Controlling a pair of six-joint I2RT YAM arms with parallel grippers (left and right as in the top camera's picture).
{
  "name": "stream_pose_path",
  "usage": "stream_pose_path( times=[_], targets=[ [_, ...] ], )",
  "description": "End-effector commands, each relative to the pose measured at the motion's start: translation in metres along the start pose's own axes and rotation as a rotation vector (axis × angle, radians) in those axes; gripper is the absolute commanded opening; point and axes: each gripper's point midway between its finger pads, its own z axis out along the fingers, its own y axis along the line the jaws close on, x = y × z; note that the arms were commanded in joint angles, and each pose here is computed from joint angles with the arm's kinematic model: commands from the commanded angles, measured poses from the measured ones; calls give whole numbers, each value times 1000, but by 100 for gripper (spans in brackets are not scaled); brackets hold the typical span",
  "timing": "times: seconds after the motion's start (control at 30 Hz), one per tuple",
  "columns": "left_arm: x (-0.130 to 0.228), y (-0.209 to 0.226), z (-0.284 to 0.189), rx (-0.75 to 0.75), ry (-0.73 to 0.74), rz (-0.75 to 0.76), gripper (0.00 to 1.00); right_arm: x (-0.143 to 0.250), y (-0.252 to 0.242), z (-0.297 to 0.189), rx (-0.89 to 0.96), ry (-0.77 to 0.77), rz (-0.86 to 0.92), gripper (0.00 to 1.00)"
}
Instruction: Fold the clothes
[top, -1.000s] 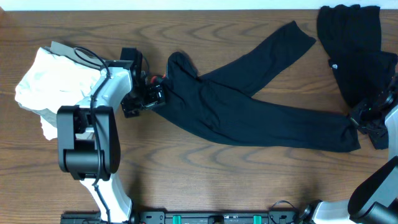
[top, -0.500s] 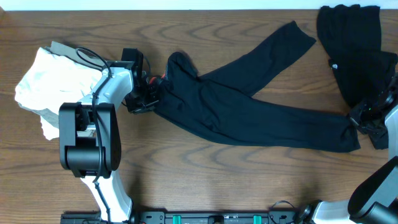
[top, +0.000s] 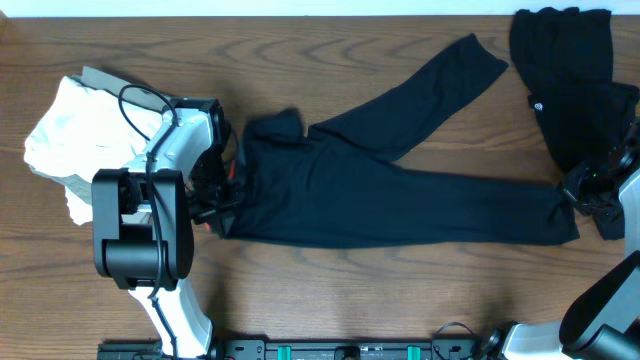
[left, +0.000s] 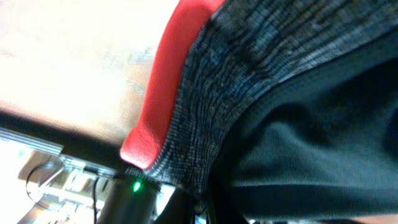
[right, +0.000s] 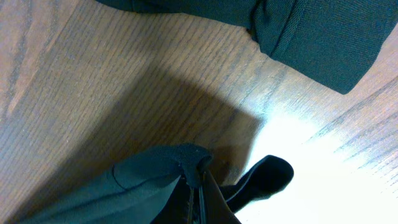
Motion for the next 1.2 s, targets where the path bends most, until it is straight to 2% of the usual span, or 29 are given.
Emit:
stream_pose_path(
  times=[0.0, 0.33, 0.77, 0.8, 0.87, 1.17],
  targets=[
    [6, 9, -3, -40, -2, -15, 6, -4, 3, -3, -4, -11, -17, 1],
    [27, 19, -4, -81, 81, -20, 7, -3, 2, -3, -2, -9, -17, 1],
    [27, 19, -4, -81, 81, -16, 9, -6, -3, -3, 29, -24, -15, 1],
    [27, 19, -4, -81, 81, -16, 13, -7, -3, -3, 29, -26, -15, 1],
    [28, 20, -4, -82, 85, -11, 31, -9, -2, -3, 27, -38, -15, 1],
    [32, 22, -5, -90, 103, 1, 31, -18, -7, -3, 55, -76, -3, 1]
  ],
)
